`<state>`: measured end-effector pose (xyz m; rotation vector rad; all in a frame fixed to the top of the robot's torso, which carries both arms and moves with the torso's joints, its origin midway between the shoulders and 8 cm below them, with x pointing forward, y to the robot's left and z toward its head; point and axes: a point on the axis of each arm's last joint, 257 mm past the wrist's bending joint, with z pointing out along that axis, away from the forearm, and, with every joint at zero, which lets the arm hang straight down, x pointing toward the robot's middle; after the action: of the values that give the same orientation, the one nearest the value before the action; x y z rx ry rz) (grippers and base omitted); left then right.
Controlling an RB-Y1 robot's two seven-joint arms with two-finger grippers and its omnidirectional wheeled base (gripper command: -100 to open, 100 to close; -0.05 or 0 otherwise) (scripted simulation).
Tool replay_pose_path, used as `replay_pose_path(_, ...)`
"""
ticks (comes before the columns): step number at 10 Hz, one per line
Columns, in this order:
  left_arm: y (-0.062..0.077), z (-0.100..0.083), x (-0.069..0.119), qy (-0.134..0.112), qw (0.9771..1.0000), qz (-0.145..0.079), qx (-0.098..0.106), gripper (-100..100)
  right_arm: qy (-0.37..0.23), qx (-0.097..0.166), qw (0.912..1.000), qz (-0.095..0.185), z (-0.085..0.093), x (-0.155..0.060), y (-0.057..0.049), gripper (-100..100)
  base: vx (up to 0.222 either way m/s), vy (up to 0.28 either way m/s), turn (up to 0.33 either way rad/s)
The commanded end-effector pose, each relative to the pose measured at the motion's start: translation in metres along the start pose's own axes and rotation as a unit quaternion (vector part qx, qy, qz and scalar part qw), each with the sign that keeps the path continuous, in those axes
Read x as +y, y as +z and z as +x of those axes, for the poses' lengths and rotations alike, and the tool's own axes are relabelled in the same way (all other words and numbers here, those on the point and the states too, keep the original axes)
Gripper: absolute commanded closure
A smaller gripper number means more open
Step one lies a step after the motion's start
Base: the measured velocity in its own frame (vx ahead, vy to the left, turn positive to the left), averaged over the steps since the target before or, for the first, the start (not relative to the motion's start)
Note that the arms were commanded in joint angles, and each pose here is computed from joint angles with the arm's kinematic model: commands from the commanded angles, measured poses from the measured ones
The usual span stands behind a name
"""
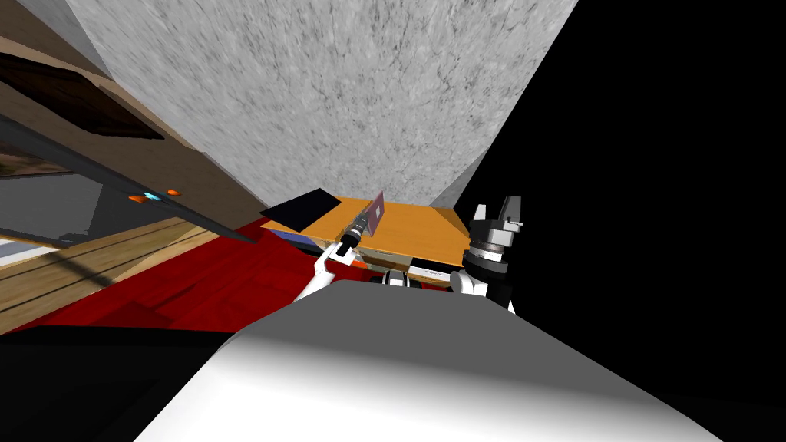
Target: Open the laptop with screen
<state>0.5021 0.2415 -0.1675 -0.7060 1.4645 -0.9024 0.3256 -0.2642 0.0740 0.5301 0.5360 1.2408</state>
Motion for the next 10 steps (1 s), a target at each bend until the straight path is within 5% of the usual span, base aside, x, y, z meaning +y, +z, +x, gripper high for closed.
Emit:
replay_pose_path(1, 0.0, 0.0, 0.0, 0.0, 1.0, 0.0, 0.0, 100, 0.0, 0.0, 1.0, 0.0, 0.0, 0.0, 0.0, 0, 0.0, 0.0, 0.0)
replay_pose_path(2, 0.001, 0.004, 0.0, -0.039, 0.9993, 0.0, 0.0, 100, 0.0, 0.0, 1.0, 0.0, 0.0, 0.0, 0.0, 0, 0.017, 0.087, 0.021)
replay_pose_path(6, 0.005, 0.013, -0.004, -0.117, 0.9931, 0.002, 0.0, 100, 0.0, 0.0, 1.0, 0.0, 0.0, 0.0, 0.0, 0, 0.004, 0.118, 0.011)
replay_pose_path(8, 0.007, 0.018, -0.005, -0.157, 0.9876, 0.003, 0.0, 100, 0.0, 0.0, 1.0, 0.0, 0.0, 0.0, 0.0, 0, 0.0, 0.112, 0.011)
replay_pose_path(9, 0.008, 0.022, -0.007, -0.196, 0.9807, 0.005, 0.0, 100, 0.0, 0.0, 1.0, 0.0, 0.0, 0.0, 0.0, 0, 0.02, 0.154, 0.021)
replay_pose_path(10, 0.008, 0.02, -0.006, -0.17, 0.9854, 0.003, -0.001, 100, 0.0, 0.0, 1.0, 0.0, 0.0, 0.0, 0.0, 0, 0.01, 0.081, -0.003)
